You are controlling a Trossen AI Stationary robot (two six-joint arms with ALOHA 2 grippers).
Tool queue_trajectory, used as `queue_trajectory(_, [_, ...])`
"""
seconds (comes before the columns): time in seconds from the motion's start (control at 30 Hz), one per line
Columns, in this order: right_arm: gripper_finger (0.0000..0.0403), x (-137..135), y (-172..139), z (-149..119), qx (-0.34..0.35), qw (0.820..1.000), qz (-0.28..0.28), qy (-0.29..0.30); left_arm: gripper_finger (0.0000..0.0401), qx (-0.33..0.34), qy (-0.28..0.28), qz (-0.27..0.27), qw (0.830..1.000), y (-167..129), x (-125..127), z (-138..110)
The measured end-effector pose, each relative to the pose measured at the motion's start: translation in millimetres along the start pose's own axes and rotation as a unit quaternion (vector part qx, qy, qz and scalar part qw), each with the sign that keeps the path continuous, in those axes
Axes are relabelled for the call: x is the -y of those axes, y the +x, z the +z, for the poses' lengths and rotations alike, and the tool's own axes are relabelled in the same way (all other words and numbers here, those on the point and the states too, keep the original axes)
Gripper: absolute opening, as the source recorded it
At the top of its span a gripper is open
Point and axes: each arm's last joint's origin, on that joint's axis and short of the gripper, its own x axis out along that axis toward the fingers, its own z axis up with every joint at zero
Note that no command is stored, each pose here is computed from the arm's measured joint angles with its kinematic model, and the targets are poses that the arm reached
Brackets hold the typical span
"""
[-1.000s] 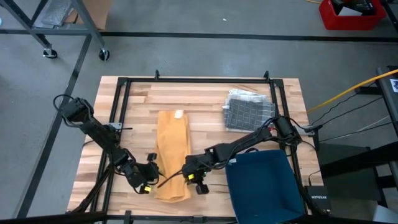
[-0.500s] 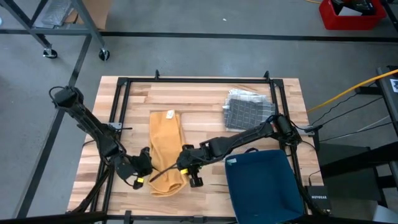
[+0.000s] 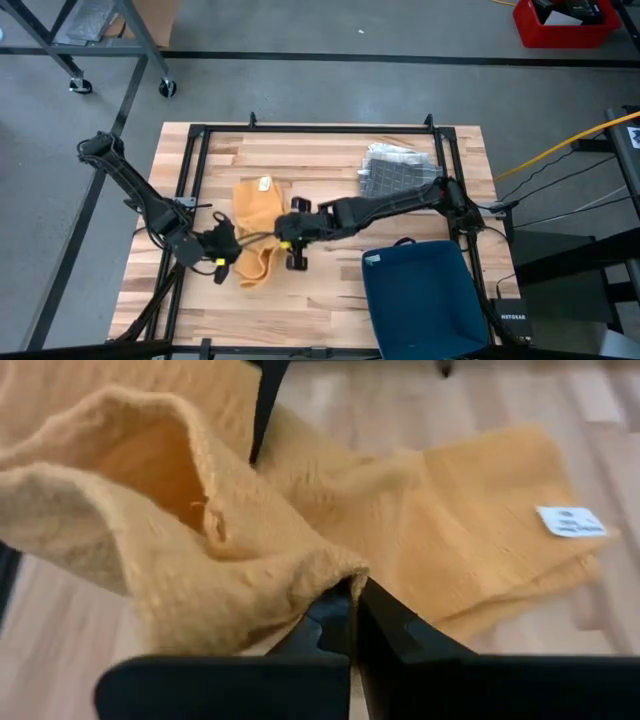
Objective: Fold towel
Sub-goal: Fold yellow towel
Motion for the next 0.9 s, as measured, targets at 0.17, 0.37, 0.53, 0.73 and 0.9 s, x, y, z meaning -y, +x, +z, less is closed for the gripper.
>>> queue_trajectory(0.17, [0.0003,25.0,2.0,5.6,0.005,1.000,-0.022,0.019,0.0000,0.036,-0.024,0.064,0.997,-3.5,-9.9,0.0])
queue_trajectory(0.37, [0.0004,56.6,4.9,9.1,0.006,0.995,-0.043,0.088,0.0000,0.051,-0.105,0.124,0.985,-6.4,-22.5,-4.6])
queue_trajectory(0.53, [0.0003,61.6,5.6,9.1,-0.006,0.993,0.010,0.122,0.0000,0.049,-0.129,0.124,0.983,-6.9,-22.6,-5.6])
queue_trajectory(0.73, [0.0003,35.7,2.9,-2.3,-0.067,0.988,0.073,0.118,0.0000,0.013,-0.109,0.060,0.992,-6.1,-10.8,-4.8])
queue_trajectory(0.9, [0.0002,-4.3,-2.9,-11.5,-0.097,0.982,0.110,0.119,0.0000,-0.019,-0.108,-0.050,0.993,-5.5,7.1,0.9])
